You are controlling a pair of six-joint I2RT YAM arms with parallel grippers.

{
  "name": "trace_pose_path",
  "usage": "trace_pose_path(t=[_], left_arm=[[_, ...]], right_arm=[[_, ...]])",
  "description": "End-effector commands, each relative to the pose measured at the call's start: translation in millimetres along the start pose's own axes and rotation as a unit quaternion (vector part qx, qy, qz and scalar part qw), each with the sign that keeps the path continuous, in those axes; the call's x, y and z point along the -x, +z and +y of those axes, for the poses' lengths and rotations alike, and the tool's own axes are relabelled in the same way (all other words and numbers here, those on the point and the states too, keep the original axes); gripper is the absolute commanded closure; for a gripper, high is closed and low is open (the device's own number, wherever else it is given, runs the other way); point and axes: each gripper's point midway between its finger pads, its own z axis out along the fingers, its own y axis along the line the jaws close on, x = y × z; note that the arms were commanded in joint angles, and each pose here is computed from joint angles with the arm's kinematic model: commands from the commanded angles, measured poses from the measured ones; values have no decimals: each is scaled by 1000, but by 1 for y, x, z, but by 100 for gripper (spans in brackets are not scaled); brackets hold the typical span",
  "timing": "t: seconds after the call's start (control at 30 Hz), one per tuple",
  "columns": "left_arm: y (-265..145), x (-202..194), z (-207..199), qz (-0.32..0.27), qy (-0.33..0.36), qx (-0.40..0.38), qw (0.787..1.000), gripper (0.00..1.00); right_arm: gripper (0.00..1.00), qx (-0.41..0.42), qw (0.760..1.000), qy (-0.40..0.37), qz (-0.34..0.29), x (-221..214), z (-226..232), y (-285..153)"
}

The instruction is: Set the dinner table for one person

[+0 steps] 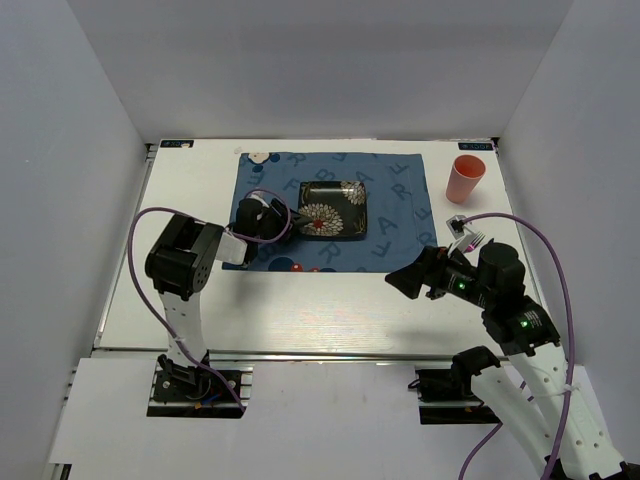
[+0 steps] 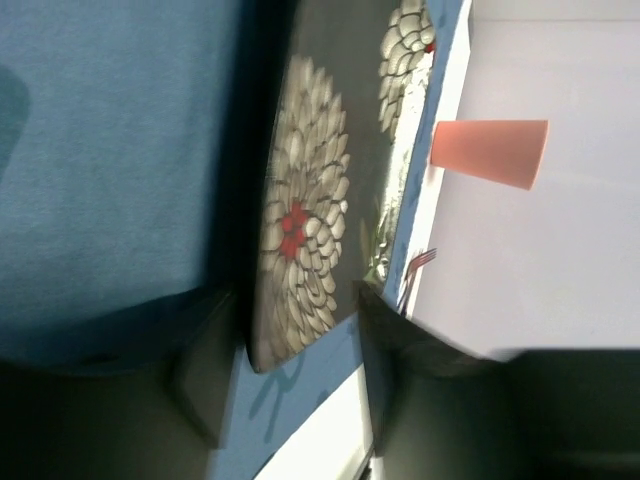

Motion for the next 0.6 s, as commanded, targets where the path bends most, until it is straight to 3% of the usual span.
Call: trace_pose_path(t=[0.0, 0.07, 0.27, 0.33, 0.57], left_arm=[[-11, 21, -49, -33, 27, -54, 998, 38], [-13, 22, -52, -36, 28, -56, 997, 32], [-23, 24, -59, -44, 28, -52, 997, 29], [-27, 24, -52, -50, 20, -28, 998, 4], [-44, 21, -49, -53, 14, 11, 998, 2]], right_arm=[[11, 14, 1000, -10, -12, 6, 5, 1], [11, 16, 1000, -11, -9, 5, 5, 2], [11, 15, 1000, -7, -6, 6, 3, 6], [11, -13, 1000, -2, -10, 11, -7, 10], [11, -57, 998, 15, 5, 35, -26, 44]])
